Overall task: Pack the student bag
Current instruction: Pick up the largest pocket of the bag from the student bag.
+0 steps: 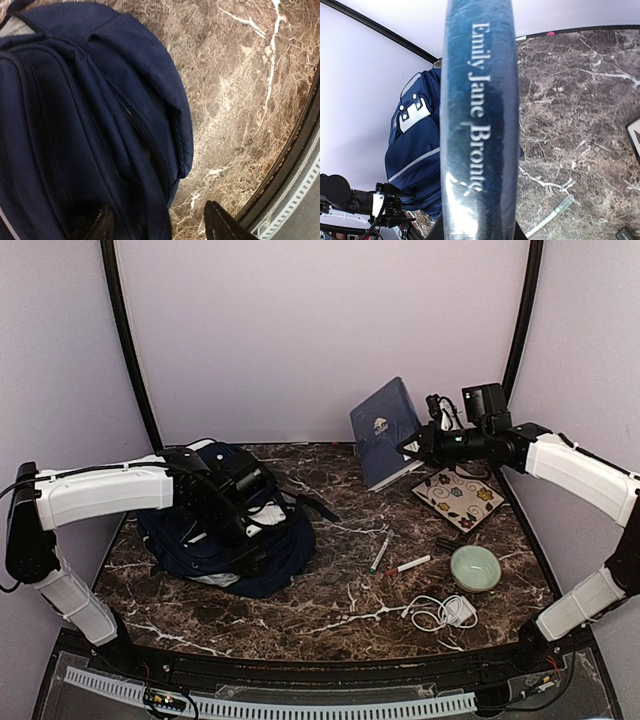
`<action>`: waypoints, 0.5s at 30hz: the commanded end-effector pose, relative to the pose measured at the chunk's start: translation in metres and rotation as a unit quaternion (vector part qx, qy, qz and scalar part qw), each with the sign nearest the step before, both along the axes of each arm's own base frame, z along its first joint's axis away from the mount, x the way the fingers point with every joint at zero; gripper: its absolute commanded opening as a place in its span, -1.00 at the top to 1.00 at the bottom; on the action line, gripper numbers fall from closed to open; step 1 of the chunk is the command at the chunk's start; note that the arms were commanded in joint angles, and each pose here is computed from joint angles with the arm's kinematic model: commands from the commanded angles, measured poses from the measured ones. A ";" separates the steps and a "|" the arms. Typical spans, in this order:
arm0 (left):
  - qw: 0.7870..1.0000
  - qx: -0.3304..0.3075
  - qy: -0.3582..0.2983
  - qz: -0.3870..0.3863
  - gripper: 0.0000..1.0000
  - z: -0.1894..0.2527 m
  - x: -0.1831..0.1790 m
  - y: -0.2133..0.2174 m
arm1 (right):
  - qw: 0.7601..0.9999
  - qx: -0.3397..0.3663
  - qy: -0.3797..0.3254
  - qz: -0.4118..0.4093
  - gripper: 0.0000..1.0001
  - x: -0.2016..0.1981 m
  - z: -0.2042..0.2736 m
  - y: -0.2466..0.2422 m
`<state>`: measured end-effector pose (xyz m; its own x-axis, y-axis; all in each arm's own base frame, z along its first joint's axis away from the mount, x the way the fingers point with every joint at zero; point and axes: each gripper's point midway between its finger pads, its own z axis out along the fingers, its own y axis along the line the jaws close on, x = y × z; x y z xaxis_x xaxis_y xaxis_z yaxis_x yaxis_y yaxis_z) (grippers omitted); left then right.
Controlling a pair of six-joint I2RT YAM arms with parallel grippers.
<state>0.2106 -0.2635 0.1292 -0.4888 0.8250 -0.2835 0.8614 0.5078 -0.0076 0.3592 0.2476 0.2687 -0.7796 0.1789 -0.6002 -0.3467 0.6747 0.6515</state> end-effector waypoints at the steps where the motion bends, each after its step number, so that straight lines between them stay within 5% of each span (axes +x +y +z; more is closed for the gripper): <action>1: 1.000 0.024 -0.006 0.009 -0.33 -0.003 -0.013 0.013 | 0.998 0.015 -0.055 0.008 1.00 -0.004 0.023 0.000; 9: 0.989 0.128 -0.075 0.026 -0.03 -0.007 0.011 0.049 | 0.999 0.010 -0.045 0.024 1.00 -0.018 0.019 0.001; 15: 0.984 0.162 -0.069 0.017 -0.09 -0.026 0.007 0.061 | 0.999 0.005 -0.047 0.027 1.00 -0.025 0.022 0.002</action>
